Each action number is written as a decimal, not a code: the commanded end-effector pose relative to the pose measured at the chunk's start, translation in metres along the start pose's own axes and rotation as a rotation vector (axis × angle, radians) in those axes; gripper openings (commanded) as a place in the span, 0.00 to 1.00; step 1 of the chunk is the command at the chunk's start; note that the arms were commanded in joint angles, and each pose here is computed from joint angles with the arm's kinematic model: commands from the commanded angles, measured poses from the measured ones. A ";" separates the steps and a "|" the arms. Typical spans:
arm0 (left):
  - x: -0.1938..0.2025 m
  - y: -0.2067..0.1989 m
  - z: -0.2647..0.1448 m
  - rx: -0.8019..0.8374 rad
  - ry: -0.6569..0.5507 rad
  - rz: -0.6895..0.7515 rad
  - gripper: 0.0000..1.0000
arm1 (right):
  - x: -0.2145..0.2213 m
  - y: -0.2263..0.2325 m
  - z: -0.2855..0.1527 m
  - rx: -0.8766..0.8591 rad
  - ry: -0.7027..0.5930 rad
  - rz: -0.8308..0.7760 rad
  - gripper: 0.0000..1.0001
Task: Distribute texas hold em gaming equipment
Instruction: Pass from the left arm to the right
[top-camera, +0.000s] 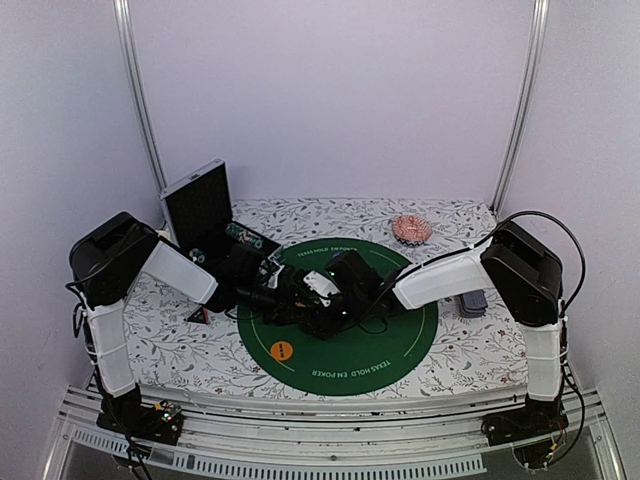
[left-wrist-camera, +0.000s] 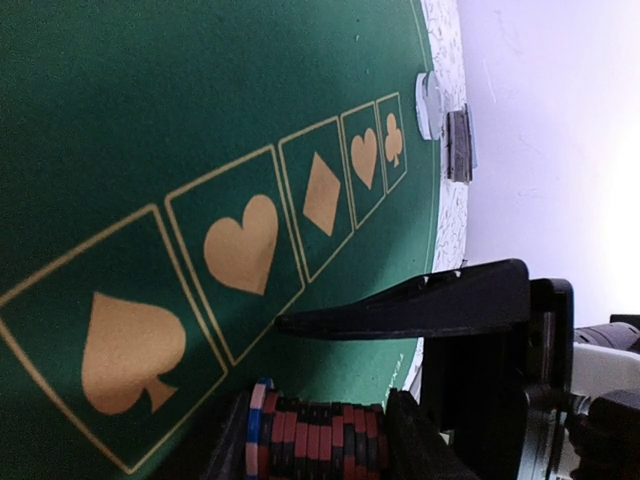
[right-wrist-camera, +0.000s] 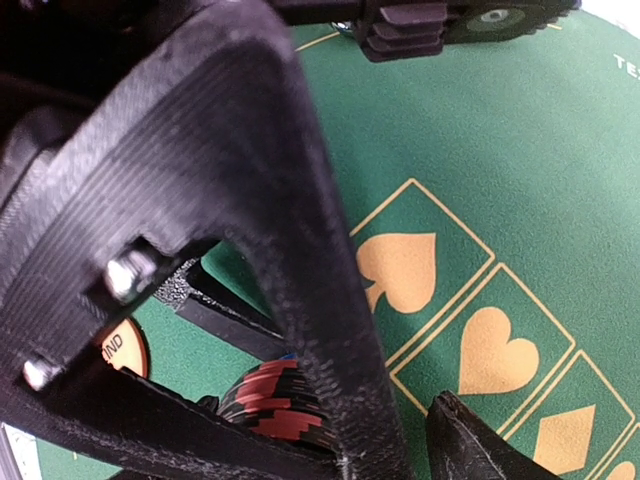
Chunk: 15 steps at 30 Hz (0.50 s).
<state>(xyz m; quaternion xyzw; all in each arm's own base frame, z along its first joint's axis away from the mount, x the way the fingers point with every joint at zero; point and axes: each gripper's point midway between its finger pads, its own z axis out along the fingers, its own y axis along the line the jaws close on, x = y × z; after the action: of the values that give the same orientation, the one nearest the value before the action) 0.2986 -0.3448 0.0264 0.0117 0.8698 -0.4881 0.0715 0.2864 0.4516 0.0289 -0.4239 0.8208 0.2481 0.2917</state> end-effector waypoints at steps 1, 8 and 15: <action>0.028 0.082 -0.006 -0.235 0.046 -0.151 0.12 | 0.001 -0.006 0.006 0.015 0.003 0.011 0.70; 0.029 0.083 -0.006 -0.237 0.047 -0.154 0.12 | 0.000 -0.006 0.005 0.015 0.002 0.010 0.50; 0.030 0.085 -0.005 -0.240 0.048 -0.162 0.15 | 0.002 -0.007 0.010 0.023 0.030 0.001 0.37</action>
<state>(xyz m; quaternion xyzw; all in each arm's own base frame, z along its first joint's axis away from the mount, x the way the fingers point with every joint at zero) 0.3009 -0.3429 0.0256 0.0079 0.8678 -0.4916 0.0717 0.2828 0.4535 0.0282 -0.4250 0.8227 0.2510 0.2821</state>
